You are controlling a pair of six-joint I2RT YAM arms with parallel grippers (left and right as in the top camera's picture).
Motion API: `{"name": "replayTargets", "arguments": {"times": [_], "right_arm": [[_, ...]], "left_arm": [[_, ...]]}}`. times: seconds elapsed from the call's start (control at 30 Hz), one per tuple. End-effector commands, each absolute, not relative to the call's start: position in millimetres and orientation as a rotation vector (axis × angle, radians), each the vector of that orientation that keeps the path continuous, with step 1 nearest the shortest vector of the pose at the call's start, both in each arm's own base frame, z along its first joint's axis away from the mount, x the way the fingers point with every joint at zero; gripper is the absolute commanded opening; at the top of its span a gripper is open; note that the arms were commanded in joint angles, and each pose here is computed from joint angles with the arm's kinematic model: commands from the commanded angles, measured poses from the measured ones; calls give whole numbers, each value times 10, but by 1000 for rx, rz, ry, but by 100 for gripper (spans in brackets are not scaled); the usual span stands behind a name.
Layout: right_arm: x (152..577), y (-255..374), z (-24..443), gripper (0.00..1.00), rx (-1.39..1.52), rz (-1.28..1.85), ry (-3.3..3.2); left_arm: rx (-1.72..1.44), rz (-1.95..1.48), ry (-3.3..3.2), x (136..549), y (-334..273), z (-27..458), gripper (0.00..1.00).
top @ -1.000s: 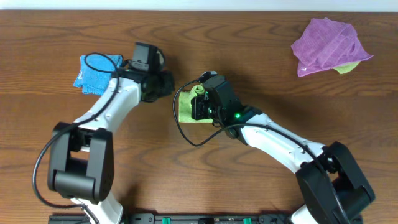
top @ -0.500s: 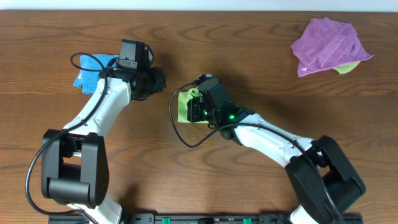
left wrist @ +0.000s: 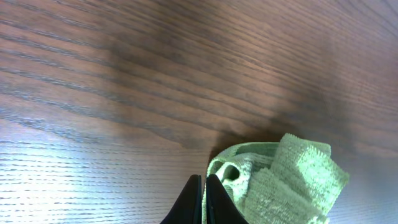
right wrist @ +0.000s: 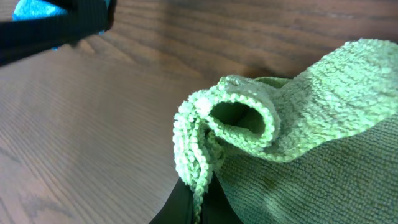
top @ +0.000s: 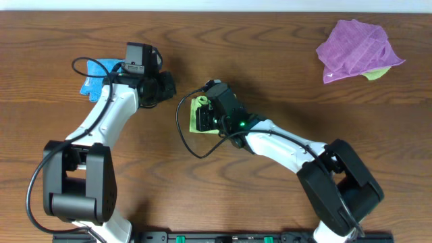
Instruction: Fold the cloth
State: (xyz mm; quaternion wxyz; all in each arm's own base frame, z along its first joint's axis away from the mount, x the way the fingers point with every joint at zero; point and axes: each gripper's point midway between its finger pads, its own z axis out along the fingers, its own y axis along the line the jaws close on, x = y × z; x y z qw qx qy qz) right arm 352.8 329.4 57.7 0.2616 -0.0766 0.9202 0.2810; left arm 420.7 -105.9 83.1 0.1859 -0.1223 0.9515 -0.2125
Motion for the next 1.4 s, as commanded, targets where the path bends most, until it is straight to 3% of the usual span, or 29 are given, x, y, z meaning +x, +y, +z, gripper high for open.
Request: {"name": "replayTargets", "arguments": {"times": [0.0, 0.1, 0.2, 0.33, 0.4, 0.7, 1.1, 1.2, 1.37], "right_arm": [[3482, 3413, 579, 2, -226, 792, 2496], [3445, 3444, 579, 19, -240, 812, 2503], [3410, 3474, 579, 52, -253, 824, 2507], [3381, 3493, 580, 78, -264, 844, 2514], [3374, 3496, 581, 99, -266, 848, 2516], [3371, 3505, 683, 99, -275, 855, 2521], [3470, 3495, 1156, 99, -317, 860, 2459], [3557, 3256, 1371, 99, -303, 765, 2456], [3523, 2561, 1880, 99, -359, 615, 2439]], "left_arm": [[-338, -585, 2628, 4284, -979, 1019, 6], [-348, -582, 2626, 4291, -946, 1019, 6], [-354, -581, 2624, 4296, -924, 1021, 6], [-359, -579, 2622, 4300, -906, 1022, 5], [-362, -579, 2620, 4302, -896, 1025, 6], [-365, -578, 2612, 4305, -877, 1056, 6], [-395, -572, 2568, 4306, -733, 1235, 6], [-364, -565, 2564, 4275, -731, 1298, 15], [-313, -551, 2558, 4195, -726, 1426, 47]]}}
